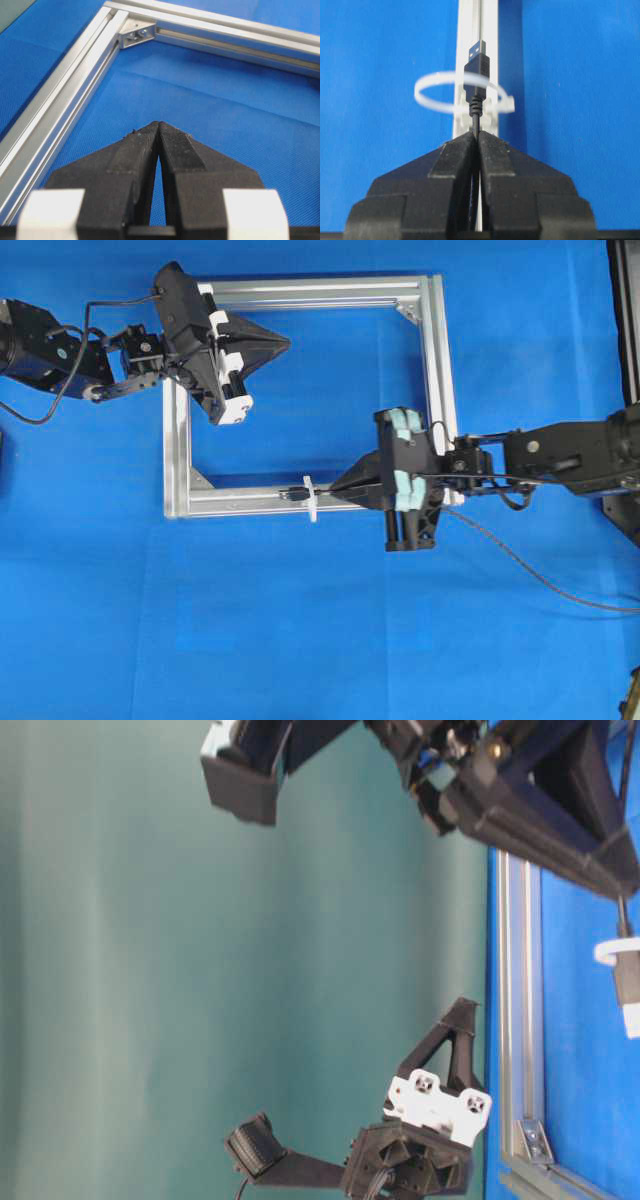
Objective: Insert the wire through the string loop located in the center.
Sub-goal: 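Push the USB plug leftward through the zip-tie loop with the right gripper, then move the open left gripper to the plug emerging left of the loop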
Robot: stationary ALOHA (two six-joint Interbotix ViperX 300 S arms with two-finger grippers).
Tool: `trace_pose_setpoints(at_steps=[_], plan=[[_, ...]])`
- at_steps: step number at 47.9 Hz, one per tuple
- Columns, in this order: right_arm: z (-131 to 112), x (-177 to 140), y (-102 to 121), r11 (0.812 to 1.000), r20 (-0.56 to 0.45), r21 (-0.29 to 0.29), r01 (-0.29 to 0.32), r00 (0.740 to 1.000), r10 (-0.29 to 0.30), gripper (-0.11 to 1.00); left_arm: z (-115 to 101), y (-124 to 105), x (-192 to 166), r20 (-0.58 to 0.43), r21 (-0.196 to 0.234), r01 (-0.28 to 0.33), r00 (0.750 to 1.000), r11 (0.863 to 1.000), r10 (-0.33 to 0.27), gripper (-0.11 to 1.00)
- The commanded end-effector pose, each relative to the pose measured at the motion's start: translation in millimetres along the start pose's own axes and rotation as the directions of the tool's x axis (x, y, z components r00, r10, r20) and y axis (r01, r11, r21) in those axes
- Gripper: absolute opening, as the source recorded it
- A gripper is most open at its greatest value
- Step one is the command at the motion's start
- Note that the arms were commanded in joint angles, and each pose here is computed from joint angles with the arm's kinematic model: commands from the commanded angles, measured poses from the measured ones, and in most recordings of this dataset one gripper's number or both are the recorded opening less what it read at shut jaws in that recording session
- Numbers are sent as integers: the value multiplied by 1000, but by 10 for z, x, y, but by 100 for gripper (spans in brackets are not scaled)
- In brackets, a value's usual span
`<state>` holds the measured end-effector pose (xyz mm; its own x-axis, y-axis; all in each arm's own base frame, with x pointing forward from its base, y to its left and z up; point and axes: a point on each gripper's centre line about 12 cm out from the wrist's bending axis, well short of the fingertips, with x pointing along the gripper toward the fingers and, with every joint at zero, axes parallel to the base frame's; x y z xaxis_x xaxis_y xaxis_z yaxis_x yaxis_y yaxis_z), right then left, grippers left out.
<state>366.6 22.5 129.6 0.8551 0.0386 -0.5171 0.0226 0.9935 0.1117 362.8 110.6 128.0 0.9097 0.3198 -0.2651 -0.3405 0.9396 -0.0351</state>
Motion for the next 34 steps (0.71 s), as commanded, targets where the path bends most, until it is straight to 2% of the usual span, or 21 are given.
trace_pose_setpoints(at_steps=[1, 13, 34], plan=[[153, 49, 16, 1000, 44, 3, -4, 999, 4, -2, 160, -10, -24, 47, 3, 5, 999, 1000, -5, 0], [201, 162, 31, 1000, 50, 2, -6, 999, 6, -2, 162, -12, -24, 49, 4, 6, 999, 1000, -6, 0], [194, 165, 36, 1000, 47, 0, -7, 999, 7, -2, 159, -39, -30, 47, -8, 13, 999, 1000, -13, 0]])
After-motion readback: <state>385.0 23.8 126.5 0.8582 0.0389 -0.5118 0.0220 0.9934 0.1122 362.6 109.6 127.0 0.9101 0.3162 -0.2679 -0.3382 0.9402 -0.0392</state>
